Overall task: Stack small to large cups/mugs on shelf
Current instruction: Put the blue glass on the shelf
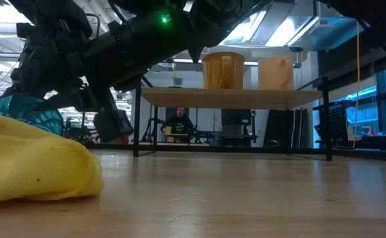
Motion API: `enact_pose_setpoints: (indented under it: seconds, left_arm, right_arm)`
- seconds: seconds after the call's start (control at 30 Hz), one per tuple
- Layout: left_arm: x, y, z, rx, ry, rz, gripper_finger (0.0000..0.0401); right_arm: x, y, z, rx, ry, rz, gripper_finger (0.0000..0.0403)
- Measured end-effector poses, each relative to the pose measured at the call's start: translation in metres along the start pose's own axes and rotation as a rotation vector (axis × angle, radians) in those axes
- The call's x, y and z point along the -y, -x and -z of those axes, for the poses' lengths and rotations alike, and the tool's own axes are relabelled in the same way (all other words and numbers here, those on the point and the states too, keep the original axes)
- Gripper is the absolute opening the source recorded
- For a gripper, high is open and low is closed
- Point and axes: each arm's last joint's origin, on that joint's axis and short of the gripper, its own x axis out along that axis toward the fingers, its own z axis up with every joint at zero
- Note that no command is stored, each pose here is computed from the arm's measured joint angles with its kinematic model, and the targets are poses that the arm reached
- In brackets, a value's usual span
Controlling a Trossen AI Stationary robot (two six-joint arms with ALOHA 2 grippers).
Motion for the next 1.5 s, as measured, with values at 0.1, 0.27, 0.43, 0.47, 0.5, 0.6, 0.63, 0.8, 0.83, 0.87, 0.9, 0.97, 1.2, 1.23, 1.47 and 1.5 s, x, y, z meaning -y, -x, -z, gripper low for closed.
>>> enact_pose_setpoints:
  seconds: [0.1,0.27,0.43,0.47,0.5,0.6,0.63,0.8,0.83,0.87,0.9,0.97,1.2,1.23,1.47,1.5]
  left_arm:
    - [0.000,0.000,0.000,-0.003,-0.001,0.009,0.0154]
    - [0.000,0.000,0.000,-0.002,-0.004,0.013,0.0154]
    - [0.001,0.000,-0.001,0.003,-0.008,0.017,0.0154]
    - [0.001,0.000,-0.001,0.003,-0.008,0.018,0.0154]
    - [0.001,0.000,-0.001,0.005,-0.009,0.019,0.0154]
    - [0.001,0.000,-0.002,0.013,-0.013,0.021,0.0154]
    - [0.001,0.000,-0.002,0.013,-0.013,0.021,0.0154]
    - [0.001,0.000,-0.002,0.013,-0.013,0.021,0.0154]
    - [0.001,0.000,-0.002,0.013,-0.013,0.021,0.0154]
    - [0.001,0.000,-0.002,0.013,-0.013,0.021,0.0154]
    - [0.001,0.000,-0.002,0.013,-0.013,0.021,0.0154]
    - [0.001,0.000,-0.002,0.013,-0.013,0.021,0.0154]
    - [0.001,0.000,-0.002,0.013,-0.028,0.021,0.0154]
    - [0.001,0.000,-0.002,0.013,-0.033,0.021,0.0154]
    - [0.001,0.000,-0.002,0.015,-0.038,0.020,0.0154]
    - [0.001,0.000,-0.002,0.016,-0.039,0.017,0.0154]
  right_arm:
    - [0.001,-0.001,-0.004,0.026,0.001,0.009,0.0118]
    - [0.000,-0.003,-0.011,0.055,-0.006,0.002,0.0118]
    - [-0.003,-0.004,-0.014,0.059,-0.013,-0.028,0.0118]
    - [-0.003,-0.004,-0.013,0.057,-0.013,-0.028,0.0118]
    - [-0.003,-0.004,-0.013,0.053,-0.012,-0.027,0.0118]
    - [-0.003,-0.004,-0.013,0.051,-0.012,-0.026,0.0118]
    - [-0.003,-0.004,-0.013,0.051,-0.011,-0.023,0.0118]
    - [-0.002,-0.006,-0.020,0.090,-0.007,-0.008,0.0118]
    - [-0.001,-0.006,-0.022,0.107,-0.005,-0.001,0.0118]
    - [0.000,-0.007,-0.023,0.117,-0.003,0.006,0.0118]
    - [0.000,-0.007,-0.025,0.127,0.000,0.008,0.0118]
    - [0.000,-0.008,-0.029,0.143,0.014,0.010,0.0118]
    - [0.000,-0.010,-0.036,0.157,0.016,0.016,0.0115]
    - [0.001,-0.010,-0.036,0.158,0.018,0.021,0.0110]
    - [0.002,-0.010,-0.036,0.161,0.031,0.037,0.0042]
    - [0.002,-0.010,-0.036,0.169,0.043,0.037,0.0030]
